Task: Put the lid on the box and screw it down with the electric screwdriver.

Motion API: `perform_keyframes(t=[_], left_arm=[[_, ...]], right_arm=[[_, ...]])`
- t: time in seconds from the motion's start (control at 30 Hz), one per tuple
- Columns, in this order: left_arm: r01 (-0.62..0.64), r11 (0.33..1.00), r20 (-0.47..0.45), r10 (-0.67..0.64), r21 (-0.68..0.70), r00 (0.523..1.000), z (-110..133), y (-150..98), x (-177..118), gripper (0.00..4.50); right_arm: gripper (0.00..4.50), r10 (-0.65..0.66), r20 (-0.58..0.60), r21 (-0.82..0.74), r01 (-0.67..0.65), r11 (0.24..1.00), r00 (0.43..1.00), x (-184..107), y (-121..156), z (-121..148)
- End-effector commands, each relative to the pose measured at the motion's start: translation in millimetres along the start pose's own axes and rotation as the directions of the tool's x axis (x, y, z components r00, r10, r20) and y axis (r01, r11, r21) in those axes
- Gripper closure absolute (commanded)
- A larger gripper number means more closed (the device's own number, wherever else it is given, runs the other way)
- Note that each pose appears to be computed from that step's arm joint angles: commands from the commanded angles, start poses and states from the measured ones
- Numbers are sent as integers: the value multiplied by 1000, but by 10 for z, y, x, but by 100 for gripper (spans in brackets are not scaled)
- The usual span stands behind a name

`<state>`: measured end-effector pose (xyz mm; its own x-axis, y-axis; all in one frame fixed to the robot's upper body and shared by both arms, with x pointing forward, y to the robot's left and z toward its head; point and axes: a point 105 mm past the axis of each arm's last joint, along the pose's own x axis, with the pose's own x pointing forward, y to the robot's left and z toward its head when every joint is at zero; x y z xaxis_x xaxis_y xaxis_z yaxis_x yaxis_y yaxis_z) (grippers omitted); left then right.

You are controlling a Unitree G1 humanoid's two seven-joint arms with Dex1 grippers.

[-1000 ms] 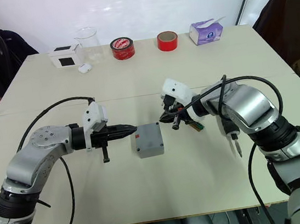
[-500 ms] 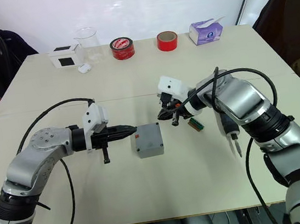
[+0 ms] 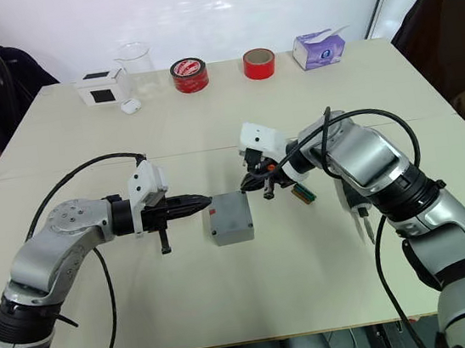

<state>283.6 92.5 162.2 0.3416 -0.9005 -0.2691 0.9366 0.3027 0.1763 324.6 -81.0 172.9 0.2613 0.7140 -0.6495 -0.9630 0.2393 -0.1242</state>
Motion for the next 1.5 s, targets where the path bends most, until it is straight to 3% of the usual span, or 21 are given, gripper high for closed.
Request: perform_keyframes(t=[0.03,1.5], left_arm=[[-5,999,22,4,51,1000,110,-12,-34,450],[-14,999,21,13,49,1000,113,-16,-22,450]], right_arm=[[436,-14,29,-55,15,998,999,-50,-9,156],[436,19,8,-53,-19,998,1000,16,50,89]])
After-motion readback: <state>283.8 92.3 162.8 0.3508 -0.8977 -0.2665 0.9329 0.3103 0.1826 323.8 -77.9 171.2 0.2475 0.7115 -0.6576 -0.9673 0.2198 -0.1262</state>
